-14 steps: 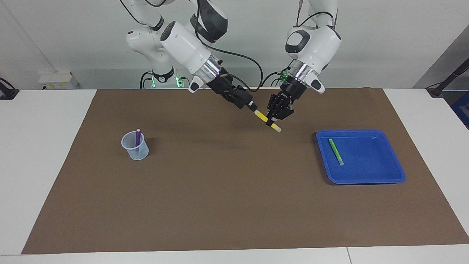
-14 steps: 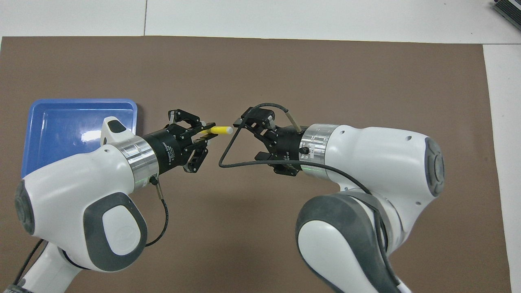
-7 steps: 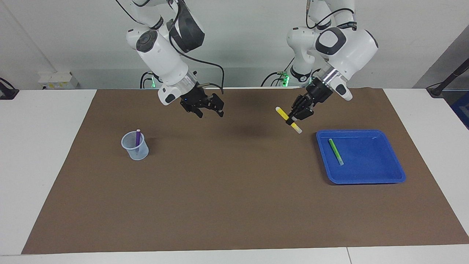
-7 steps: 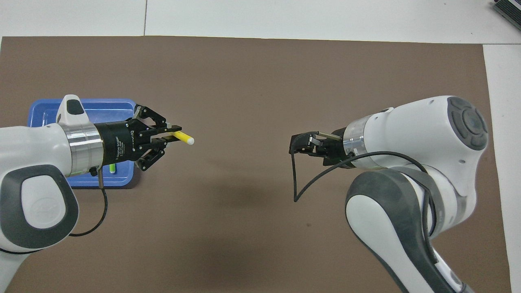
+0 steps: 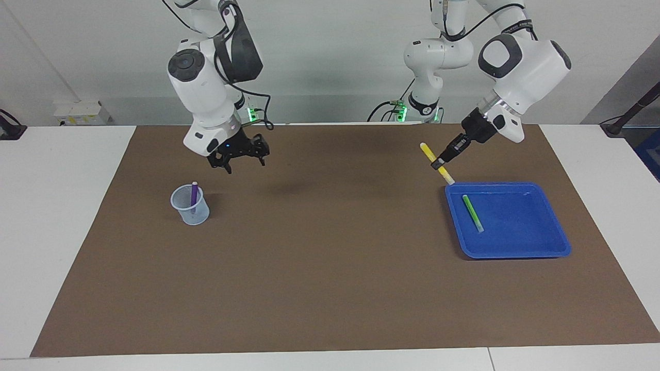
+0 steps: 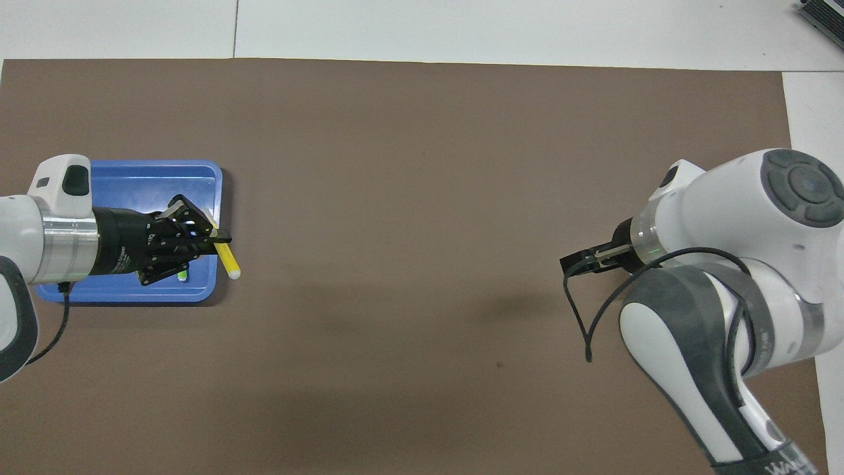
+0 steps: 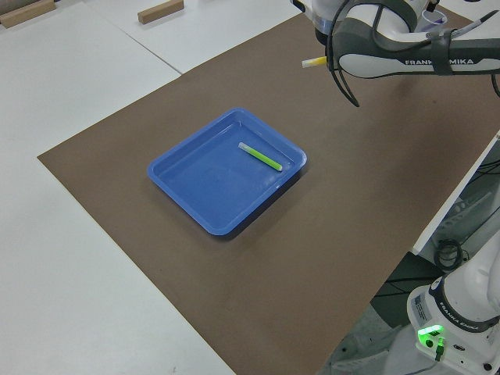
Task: Right arm passes pens to left for tray arrangement
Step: 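Carry the yellow pen to the tray while the right gripper returns, then lower the yellow pen into the blue tray and open the left gripper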
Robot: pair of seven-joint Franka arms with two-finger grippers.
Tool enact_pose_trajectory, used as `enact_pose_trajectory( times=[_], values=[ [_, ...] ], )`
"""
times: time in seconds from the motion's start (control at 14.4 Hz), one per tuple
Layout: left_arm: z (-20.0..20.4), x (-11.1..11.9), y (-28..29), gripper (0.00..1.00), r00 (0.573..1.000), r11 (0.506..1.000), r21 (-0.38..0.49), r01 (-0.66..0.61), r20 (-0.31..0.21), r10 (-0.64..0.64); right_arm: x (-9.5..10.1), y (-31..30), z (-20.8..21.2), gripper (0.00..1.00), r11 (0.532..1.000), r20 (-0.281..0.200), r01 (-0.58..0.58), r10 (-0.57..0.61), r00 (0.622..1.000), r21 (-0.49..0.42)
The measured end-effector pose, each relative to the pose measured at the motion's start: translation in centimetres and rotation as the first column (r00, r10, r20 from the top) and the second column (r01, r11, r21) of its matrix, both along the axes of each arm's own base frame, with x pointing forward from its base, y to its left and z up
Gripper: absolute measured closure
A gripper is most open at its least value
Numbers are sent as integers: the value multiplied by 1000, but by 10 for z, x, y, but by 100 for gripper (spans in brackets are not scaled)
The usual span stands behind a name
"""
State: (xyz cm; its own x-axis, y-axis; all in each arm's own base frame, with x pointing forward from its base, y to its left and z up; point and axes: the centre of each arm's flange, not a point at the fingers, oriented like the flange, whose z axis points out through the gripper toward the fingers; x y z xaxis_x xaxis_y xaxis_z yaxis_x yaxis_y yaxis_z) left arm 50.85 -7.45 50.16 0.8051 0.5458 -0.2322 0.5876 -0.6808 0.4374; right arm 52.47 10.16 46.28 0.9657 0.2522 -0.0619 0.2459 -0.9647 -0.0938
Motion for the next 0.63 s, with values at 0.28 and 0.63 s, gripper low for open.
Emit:
enact_pose_trajectory(
  times=[0.28, 0.63],
  values=[
    [-7, -2, 41, 81, 979, 973, 126, 191, 39, -198, -2, -65, -29, 0, 988, -3, -137, 138, 990, -64],
    [-32, 4, 87, 81, 941, 922, 215, 322, 29, -336, -9, -103, -57, 10, 975, 3, -206, 207, 978, -80]
  ],
)
